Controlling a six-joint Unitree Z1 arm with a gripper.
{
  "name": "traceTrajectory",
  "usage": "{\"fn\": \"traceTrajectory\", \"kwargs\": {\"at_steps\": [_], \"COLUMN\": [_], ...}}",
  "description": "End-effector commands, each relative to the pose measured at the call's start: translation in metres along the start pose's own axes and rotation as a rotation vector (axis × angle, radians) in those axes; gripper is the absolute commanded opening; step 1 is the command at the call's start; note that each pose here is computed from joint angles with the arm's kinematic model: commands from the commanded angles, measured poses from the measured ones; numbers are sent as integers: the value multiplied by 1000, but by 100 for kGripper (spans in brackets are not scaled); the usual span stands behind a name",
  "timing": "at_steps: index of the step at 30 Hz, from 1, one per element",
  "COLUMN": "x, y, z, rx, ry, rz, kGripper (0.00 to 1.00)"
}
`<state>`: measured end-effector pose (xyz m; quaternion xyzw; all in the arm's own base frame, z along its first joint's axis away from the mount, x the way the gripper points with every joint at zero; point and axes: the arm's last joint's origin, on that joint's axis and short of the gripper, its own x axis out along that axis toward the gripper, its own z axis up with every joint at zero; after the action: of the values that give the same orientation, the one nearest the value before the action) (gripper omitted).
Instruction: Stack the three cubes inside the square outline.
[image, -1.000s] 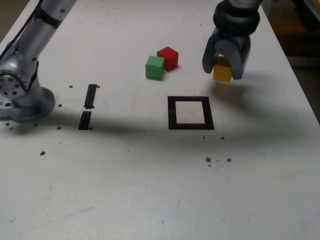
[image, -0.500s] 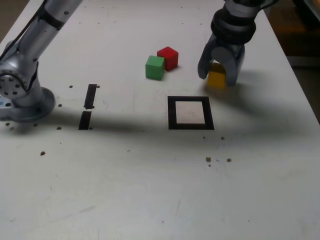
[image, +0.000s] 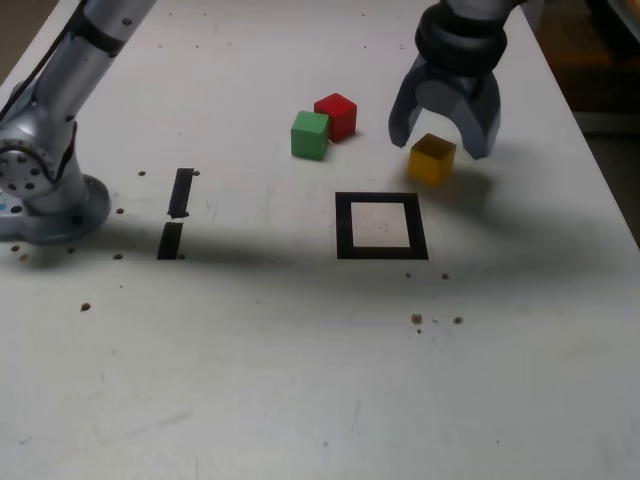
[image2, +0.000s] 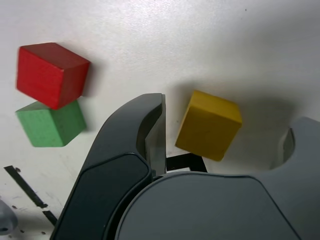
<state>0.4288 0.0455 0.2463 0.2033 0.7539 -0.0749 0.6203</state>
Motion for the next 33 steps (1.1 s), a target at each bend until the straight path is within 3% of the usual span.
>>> {"fn": "traceTrajectory", "kwargs": {"at_steps": [1, 6, 13, 17, 24, 33], "x": [-16, -30, 6, 26, 57, 47], "y": [2, 20, 61, 70, 59, 31], "z": [-21, -83, -134, -139, -135, -137], "rx": [-17, -49, -43, -34, -6, 32], "ry": [-9, 7, 73, 91, 107, 46], "rz": [24, 72, 65, 73, 49, 36], "kGripper": [87, 90, 92, 92, 91, 89]}}
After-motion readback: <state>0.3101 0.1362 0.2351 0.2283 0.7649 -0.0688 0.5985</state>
